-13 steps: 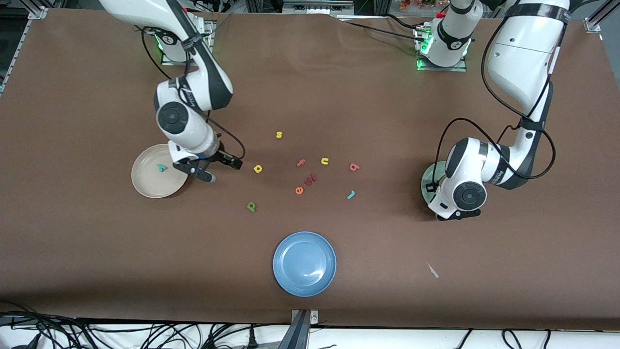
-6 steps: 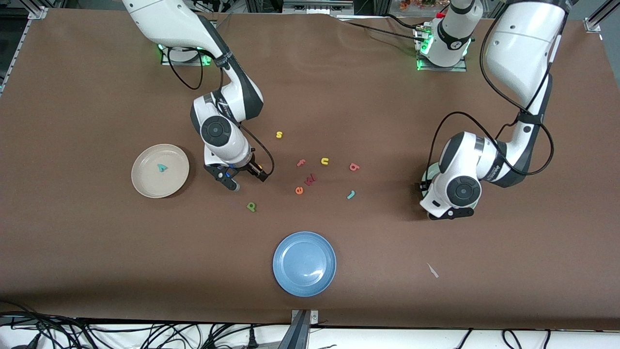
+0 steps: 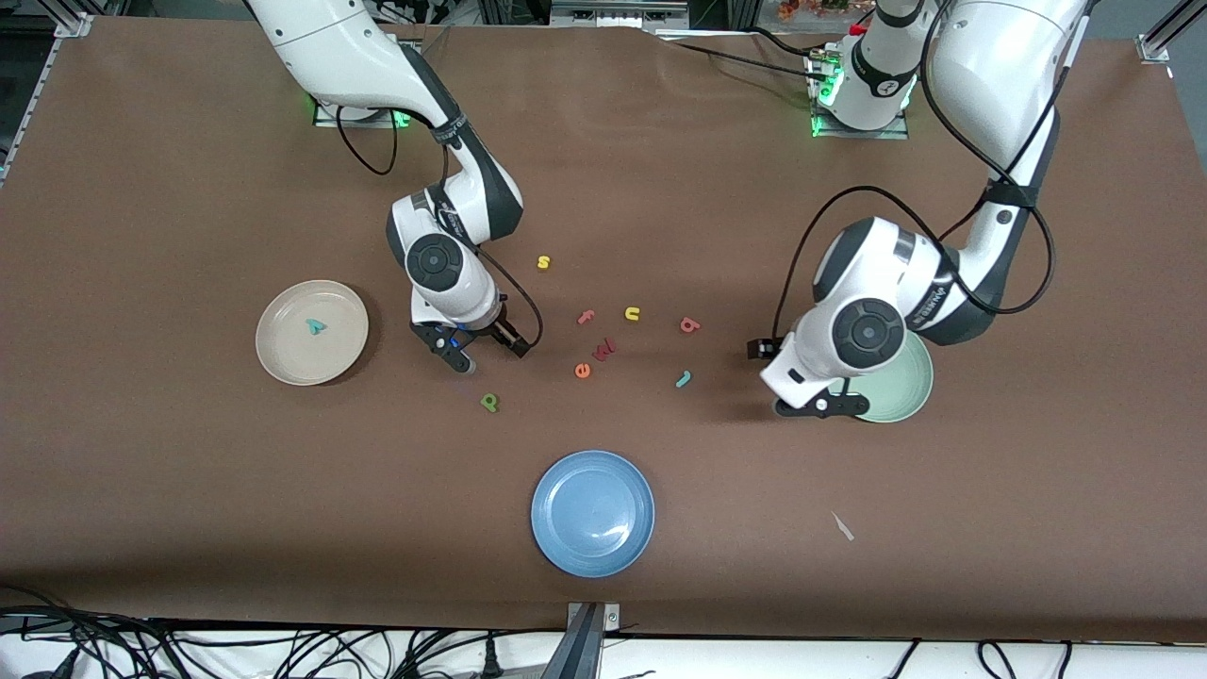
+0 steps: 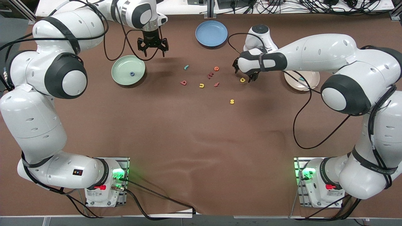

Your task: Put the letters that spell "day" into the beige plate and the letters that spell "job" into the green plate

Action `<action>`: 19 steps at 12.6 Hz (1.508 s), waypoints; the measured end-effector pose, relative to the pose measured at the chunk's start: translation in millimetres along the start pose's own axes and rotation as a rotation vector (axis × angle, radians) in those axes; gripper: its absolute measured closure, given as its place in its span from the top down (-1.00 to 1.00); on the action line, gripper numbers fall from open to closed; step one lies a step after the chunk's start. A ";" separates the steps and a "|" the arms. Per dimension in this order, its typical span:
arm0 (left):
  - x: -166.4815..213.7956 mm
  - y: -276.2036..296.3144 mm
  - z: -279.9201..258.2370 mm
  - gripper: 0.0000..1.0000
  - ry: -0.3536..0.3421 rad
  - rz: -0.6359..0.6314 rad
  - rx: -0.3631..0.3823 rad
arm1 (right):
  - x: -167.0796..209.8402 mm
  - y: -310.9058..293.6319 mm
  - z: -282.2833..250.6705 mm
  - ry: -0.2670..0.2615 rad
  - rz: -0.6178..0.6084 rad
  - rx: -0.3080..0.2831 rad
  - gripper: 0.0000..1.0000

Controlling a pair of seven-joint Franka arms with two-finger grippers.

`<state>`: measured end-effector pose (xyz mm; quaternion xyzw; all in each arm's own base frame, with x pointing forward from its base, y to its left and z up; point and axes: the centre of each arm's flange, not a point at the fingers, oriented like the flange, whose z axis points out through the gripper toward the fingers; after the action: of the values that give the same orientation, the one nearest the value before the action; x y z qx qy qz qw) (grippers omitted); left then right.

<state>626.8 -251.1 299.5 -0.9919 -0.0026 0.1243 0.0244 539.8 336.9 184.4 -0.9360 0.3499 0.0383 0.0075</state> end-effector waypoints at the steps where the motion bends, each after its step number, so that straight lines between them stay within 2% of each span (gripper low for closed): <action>1: -2.4 13.4 -0.4 1.00 0.004 0.053 -0.003 | -0.5 -0.1 0.6 0.000 0.000 -0.001 1.00; 4: 1.2 45.2 19.1 1.00 0.034 0.215 -0.023 | -0.3 0.7 4.5 -0.007 0.009 -0.003 0.89; 6: 8.6 57.2 39.6 1.00 0.063 0.278 -0.044 | -0.1 0.5 6.3 -0.007 0.011 0.000 0.49; 8: 10.0 74.5 56.4 1.00 0.086 0.321 -0.058 | 0.2 0.3 7.5 -0.005 0.012 0.003 0.29; 9: 7.6 85.6 65.1 1.00 0.090 0.344 -0.061 | 0.1 0.2 7.9 -0.005 0.013 0.004 0.06; 10: 3.9 100.8 77.6 1.00 0.097 0.374 -0.062 | 0.1 0.2 8.6 -0.005 0.013 0.004 0.06; 11: 0.0 116.4 90.8 1.00 0.111 0.401 -0.059 | 0.1 -0.9 7.7 -0.003 0.013 0.009 -0.08; 12: -2.3 126.2 101.6 1.00 0.123 0.428 -0.045 | 0.3 -1.9 6.7 -0.003 0.013 0.012 -0.41; 13: -2.2 130.0 107.7 1.00 0.134 0.453 -0.028 | 0.4 -2.0 6.5 -0.003 0.014 0.013 -0.46; 17: 8.5 126.1 106.1 0.96 0.204 0.540 -0.008 | 4.9 -7.9 -2.1 -0.015 0.035 0.024 -0.46; 18: 9.2 126.2 107.2 0.89 0.208 0.550 -0.009 | 9.8 -10.2 -9.1 -0.023 0.028 0.007 -0.46; 19: 9.3 126.7 109.4 0.69 0.208 0.556 -0.009 | 17.1 -11.4 -17.7 -0.030 0.001 -0.013 -0.46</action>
<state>608.7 -372.3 185.1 -0.9621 0.2711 0.0240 -0.0148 561.3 333.6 200.6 -0.9351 0.3500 0.0547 0.0068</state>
